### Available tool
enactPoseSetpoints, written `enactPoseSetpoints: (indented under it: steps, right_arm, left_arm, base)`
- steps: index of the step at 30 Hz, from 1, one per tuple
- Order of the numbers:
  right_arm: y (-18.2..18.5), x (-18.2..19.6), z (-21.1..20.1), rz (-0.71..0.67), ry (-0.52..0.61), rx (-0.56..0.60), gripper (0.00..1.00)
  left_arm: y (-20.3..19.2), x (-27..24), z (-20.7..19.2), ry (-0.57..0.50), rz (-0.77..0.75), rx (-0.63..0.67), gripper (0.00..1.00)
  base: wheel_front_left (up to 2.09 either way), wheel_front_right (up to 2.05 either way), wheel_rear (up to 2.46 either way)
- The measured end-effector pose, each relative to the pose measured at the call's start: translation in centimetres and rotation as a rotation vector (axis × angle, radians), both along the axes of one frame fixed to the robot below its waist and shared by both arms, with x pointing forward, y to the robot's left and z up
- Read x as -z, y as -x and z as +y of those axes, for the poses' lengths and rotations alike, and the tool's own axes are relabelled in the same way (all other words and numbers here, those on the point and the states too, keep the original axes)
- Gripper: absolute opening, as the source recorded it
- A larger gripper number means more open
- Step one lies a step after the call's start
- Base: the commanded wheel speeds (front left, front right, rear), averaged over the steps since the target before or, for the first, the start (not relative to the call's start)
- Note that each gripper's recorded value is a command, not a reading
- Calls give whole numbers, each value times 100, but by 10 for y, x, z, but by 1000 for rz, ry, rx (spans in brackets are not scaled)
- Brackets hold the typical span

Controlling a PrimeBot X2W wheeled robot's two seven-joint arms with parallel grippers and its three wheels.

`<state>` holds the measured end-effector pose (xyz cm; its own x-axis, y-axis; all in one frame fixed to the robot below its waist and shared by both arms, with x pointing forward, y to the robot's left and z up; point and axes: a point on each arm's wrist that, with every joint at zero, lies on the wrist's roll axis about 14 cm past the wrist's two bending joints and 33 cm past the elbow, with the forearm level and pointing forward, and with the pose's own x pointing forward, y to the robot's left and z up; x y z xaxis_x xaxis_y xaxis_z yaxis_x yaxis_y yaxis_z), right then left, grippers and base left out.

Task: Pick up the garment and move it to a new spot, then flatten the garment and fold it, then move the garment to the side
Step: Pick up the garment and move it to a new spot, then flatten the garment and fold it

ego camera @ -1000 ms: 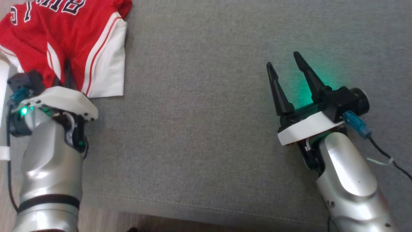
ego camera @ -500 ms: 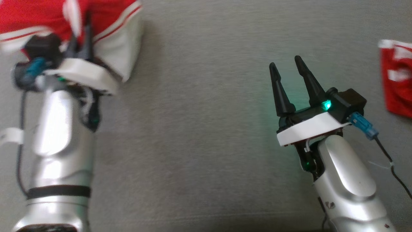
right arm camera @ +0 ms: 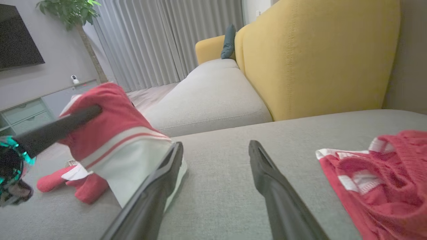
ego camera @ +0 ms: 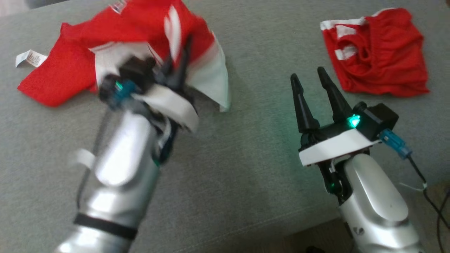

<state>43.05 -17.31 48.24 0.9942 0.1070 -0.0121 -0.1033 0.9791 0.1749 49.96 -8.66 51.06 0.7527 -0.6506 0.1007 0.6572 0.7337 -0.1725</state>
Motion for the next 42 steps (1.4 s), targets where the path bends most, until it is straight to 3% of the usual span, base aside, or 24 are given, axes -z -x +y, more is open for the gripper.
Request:
enactPoseSetpoints:
  steps: [1, 2, 3, 14, 24, 33, 42]
  right_arm:
    - [3, 2, -2, 7, 0, 8, 100]
    - [5, 5, -3, 15, -1, 11, 100]
    - [6, 7, -2, 22, -4, 10, 100]
    - [-2, 13, 34, 34, -20, -86, 100]
    - [16, 19, 61, 57, -25, -154, 100]
    - [26, 27, 78, 85, -16, -200, 100]
    - [-4, 16, 158, 37, 61, -449, 100]
  left_arm:
    - [8, 8, -6, -12, 17, 17, 1]
    - [15, 17, -8, -28, 34, 24, 42]
    - [21, 26, -7, -42, 54, 24, 100]
    - [31, 63, 89, -76, 173, -305, 100]
    - [89, 77, 192, -130, 223, -594, 100]
    - [123, 80, 222, -142, 243, -679, 100]
    - [131, 81, 221, -98, 269, -678, 100]
  base:
    - [0, 0, 0]
    - [0, 0, 0]
    - [0, 0, 0]
    - [0, 0, 0]
    - [0, 0, 0]
    - [0, 0, 0]
    - [0, 0, 0]
